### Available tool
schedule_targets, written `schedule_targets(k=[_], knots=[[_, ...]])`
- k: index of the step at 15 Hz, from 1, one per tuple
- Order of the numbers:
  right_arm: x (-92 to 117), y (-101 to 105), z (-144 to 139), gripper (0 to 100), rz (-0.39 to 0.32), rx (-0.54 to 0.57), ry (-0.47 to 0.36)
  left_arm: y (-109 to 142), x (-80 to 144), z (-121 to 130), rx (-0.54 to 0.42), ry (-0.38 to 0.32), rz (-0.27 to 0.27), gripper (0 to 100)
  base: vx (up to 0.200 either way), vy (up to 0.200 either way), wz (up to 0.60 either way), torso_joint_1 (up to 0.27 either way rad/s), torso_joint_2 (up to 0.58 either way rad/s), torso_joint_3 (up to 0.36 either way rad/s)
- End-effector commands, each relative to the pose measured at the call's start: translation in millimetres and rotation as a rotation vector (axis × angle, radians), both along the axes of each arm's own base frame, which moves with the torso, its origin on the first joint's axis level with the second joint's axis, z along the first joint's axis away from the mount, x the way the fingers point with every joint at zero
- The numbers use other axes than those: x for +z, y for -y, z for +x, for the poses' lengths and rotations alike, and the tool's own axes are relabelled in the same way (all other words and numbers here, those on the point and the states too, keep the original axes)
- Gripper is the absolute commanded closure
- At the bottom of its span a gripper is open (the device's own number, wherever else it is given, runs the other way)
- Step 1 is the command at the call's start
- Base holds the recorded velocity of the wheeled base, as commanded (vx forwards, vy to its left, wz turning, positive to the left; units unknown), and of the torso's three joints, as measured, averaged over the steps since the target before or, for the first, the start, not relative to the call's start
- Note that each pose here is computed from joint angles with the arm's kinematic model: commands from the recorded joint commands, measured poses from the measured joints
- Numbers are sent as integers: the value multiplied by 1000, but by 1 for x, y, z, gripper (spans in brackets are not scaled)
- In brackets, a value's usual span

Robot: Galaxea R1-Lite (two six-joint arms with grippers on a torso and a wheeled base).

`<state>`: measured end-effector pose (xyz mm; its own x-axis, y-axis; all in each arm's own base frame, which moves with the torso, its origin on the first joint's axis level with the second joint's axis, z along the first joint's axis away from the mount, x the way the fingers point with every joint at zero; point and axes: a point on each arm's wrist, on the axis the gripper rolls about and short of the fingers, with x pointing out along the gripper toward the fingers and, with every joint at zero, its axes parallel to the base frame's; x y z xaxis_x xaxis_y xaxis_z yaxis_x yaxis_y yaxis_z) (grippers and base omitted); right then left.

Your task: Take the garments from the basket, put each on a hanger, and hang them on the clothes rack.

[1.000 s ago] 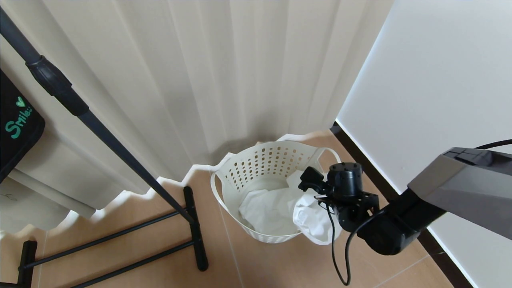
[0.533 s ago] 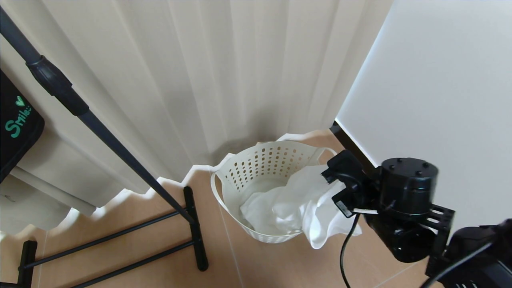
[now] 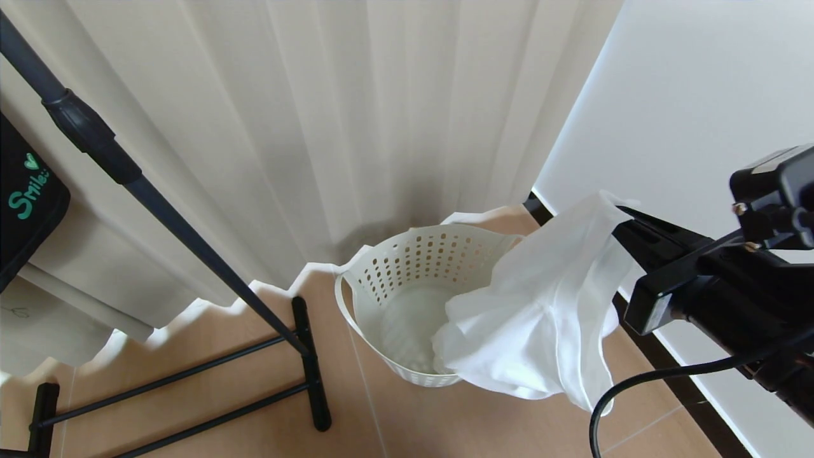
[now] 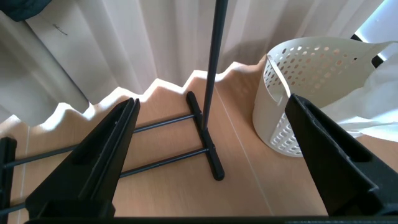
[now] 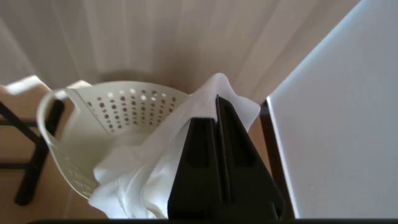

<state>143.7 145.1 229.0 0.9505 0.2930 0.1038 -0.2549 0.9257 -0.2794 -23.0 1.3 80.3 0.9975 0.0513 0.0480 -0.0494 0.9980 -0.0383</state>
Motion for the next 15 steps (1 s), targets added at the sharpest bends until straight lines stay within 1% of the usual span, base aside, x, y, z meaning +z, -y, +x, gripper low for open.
schedule_targets(k=[1,7,10,15], knots=[[6,6,-8,100,26,17,22,0,0,0,1,-1,0,0,0,0,0,0,0,0],[-1,4,-6,100,2,57,5,0,0,0,-1,-2,1,0,0,0,0,0,0,0],[-6,2,-2,100,-15,51,-12,0,0,0,-2,-4,1,0,0,0,0,0,0,0],[-8,6,0,100,-21,29,-16,0,0,0,-4,-3,-2,0,0,0,0,0,0,0]])
